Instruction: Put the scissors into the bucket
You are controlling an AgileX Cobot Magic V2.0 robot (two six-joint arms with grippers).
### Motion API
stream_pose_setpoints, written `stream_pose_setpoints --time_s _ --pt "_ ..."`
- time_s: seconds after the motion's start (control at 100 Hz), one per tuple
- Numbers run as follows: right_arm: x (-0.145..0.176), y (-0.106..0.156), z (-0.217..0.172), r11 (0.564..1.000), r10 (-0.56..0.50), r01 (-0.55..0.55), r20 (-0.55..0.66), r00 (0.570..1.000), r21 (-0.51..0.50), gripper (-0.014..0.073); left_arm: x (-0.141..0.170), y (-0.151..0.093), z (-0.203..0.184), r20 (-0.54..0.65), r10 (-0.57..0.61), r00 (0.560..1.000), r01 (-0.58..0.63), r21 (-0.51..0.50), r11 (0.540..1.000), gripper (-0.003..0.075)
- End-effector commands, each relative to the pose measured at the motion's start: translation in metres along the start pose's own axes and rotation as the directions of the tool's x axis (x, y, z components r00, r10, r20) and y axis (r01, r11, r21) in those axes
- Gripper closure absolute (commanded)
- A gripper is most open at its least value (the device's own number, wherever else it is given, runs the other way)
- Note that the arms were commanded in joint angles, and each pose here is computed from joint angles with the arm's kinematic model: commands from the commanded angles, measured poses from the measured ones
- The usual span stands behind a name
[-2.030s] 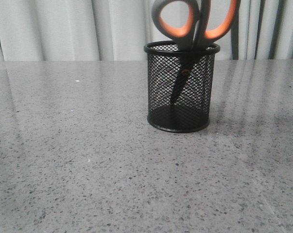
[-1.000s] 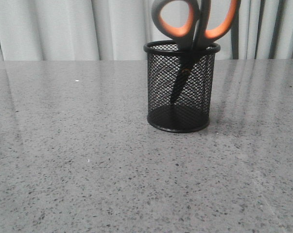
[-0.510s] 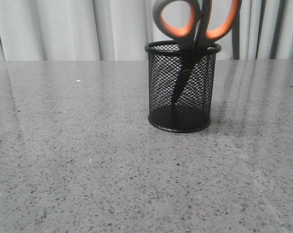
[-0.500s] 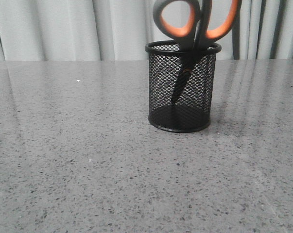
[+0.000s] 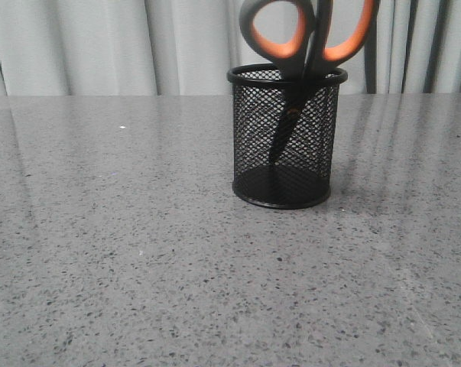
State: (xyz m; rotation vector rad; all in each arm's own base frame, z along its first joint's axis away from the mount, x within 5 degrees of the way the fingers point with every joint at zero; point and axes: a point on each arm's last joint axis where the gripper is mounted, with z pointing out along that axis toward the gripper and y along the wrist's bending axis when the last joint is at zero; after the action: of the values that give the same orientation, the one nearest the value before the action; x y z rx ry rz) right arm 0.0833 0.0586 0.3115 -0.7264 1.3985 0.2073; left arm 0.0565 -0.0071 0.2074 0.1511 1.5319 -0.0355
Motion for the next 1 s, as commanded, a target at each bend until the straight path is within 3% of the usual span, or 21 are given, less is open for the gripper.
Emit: stream_pose_setpoints --time_s 0.0,0.19,0.99 --pt "-0.014 -0.003 -0.001 1.000 -0.018 0.017 0.097 0.995 0.008 0.0655 0.019 -0.001 -0.002 -0.080 -0.012 0.997 0.011 -0.008 1.000 0.0740" --pt "-0.014 -0.002 -0.001 1.000 -0.018 0.017 0.094 0.995 0.007 0.0655 0.034 -0.004 -0.004 -0.235 -0.013 0.972 0.016 0.011 1.000 0.0740" --pt "-0.011 -0.001 0.000 1.000 -0.018 0.018 0.091 0.996 0.004 0.0655 0.033 -0.004 -0.004 -0.231 -0.014 0.973 0.016 0.010 1.000 0.0740"
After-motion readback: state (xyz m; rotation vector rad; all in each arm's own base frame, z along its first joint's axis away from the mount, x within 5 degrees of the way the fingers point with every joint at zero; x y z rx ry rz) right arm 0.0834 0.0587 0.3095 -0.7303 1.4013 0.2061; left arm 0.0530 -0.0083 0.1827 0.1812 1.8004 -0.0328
